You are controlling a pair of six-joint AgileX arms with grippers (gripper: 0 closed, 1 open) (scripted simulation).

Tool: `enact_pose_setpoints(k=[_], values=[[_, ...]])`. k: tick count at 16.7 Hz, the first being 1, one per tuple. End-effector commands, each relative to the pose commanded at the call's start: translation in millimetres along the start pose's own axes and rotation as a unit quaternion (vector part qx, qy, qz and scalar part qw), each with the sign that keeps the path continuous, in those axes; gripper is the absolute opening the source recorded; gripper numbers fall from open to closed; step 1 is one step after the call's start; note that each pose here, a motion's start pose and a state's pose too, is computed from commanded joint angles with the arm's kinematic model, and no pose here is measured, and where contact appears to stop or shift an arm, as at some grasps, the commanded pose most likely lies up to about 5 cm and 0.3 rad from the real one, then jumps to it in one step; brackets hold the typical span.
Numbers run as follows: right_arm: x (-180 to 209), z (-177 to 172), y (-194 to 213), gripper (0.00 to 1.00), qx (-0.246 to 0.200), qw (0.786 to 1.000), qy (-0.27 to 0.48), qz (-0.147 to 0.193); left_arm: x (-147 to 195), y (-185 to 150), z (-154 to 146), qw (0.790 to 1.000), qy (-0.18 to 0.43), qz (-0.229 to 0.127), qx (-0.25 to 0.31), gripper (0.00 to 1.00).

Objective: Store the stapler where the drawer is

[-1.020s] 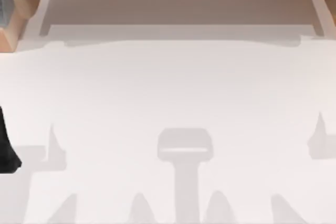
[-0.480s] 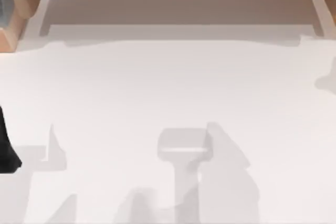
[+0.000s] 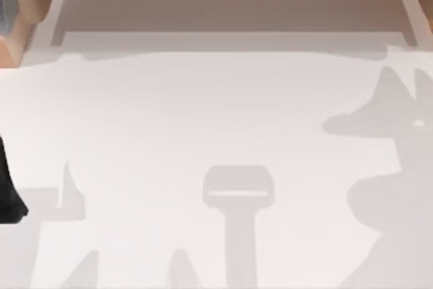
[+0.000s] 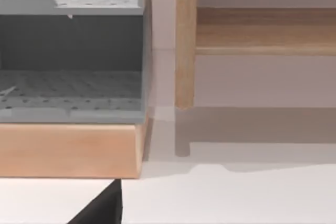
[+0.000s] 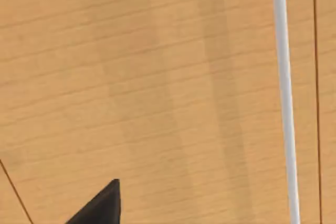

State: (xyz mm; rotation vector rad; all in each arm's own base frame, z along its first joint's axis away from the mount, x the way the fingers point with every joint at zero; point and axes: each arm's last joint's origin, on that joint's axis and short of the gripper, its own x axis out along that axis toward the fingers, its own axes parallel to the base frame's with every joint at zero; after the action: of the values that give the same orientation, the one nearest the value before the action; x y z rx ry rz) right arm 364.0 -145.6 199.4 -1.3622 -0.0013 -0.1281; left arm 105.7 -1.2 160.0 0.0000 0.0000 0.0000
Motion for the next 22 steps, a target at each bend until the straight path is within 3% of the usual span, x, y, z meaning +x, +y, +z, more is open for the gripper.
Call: enact_pose_setpoints(k=[3, 7, 22], values=[[22.8, -31.6, 53.1, 1.00, -0.057, 0.998, -0.012, 0.024, 0.0, 0.0, 0.0, 1.000, 0.000, 0.000, 0.000, 1.00], [32.8, -51.5, 97.4, 1.00, -0.097, 0.994, -0.033, 0.040, 0.0, 0.0, 0.0, 1.000, 0.000, 0.000, 0.000, 1.00], [58.6, -52.5, 106.4, 1.00, -0.103, 0.993, -0.036, 0.042, 0.0, 0.0, 0.0, 1.000, 0.000, 0.000, 0.000, 1.00]])
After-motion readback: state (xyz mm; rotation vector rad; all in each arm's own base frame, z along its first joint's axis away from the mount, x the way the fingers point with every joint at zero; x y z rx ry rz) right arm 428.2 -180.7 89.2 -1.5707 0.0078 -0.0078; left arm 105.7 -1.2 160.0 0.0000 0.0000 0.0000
